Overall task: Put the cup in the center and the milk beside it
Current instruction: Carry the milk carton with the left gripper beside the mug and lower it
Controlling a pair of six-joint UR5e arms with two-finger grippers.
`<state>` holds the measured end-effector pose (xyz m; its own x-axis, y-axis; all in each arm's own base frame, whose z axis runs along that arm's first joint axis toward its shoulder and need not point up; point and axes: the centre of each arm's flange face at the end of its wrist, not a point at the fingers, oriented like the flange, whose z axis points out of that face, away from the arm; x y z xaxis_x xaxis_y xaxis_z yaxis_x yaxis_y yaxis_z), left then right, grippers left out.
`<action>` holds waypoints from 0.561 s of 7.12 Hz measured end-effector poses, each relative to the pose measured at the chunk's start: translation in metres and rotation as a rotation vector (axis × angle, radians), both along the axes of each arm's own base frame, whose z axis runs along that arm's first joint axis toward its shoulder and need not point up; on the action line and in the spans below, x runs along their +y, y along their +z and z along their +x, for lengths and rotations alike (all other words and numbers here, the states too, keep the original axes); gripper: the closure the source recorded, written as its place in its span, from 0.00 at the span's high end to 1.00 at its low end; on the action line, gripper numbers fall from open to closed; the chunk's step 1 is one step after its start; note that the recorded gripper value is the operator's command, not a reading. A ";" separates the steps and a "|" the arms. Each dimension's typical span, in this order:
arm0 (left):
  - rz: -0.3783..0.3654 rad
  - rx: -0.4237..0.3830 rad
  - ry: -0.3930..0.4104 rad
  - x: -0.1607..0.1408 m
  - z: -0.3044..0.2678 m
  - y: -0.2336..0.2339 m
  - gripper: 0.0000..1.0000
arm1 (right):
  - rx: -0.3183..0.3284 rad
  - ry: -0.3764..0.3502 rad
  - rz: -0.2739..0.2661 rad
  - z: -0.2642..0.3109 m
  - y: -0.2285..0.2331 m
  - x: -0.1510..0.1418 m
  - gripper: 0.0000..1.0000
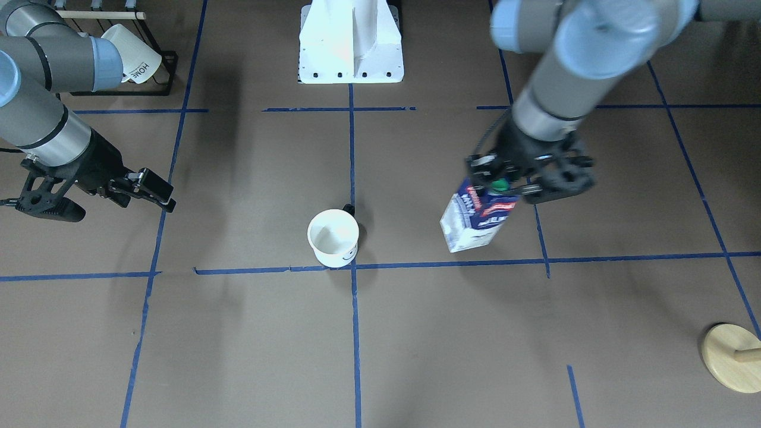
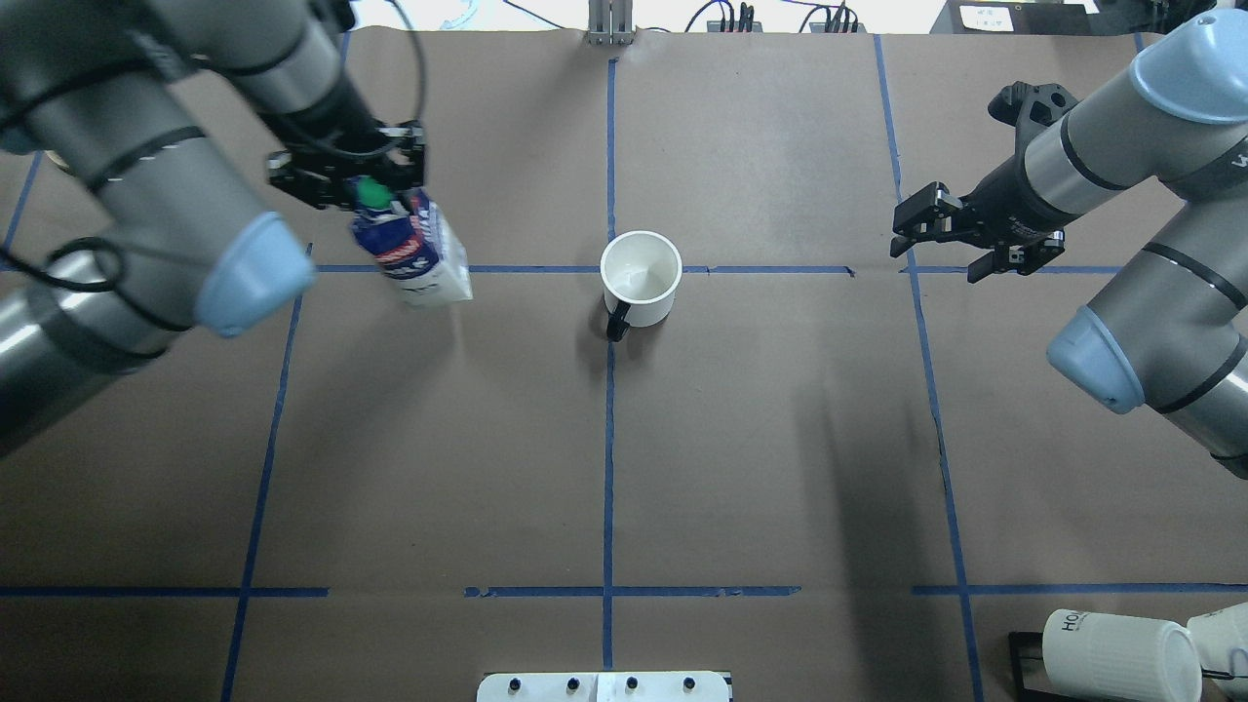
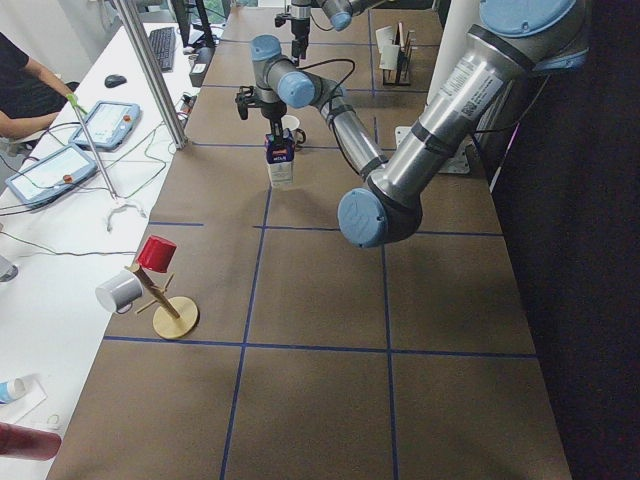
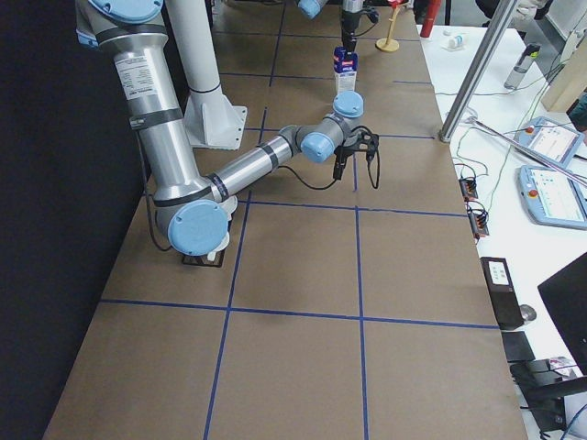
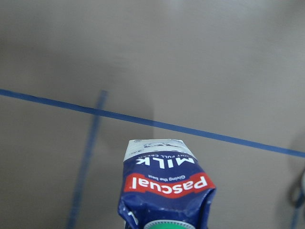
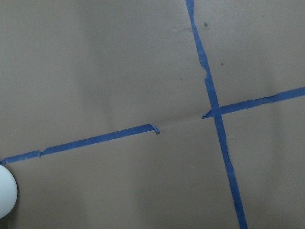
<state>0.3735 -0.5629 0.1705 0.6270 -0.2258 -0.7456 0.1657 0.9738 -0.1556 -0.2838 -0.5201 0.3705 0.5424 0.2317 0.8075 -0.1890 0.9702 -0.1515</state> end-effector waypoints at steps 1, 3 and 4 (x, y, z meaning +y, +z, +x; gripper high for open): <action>0.004 -0.012 0.003 -0.008 0.031 -0.025 0.00 | 0.001 0.001 0.000 0.000 0.001 0.000 1.00; 0.016 -0.014 0.043 -0.002 0.070 -0.043 0.01 | 0.002 0.000 0.000 0.000 0.001 0.001 1.00; 0.033 -0.007 0.063 0.002 0.083 -0.048 0.02 | 0.002 0.000 0.001 -0.001 0.001 0.001 1.00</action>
<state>0.4567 -0.5611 0.1223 0.6446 -0.1609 -0.7474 0.1046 0.9870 -0.1223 -0.2844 -0.5194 0.3714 0.5437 0.2312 0.8068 -0.1891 0.9703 -0.1506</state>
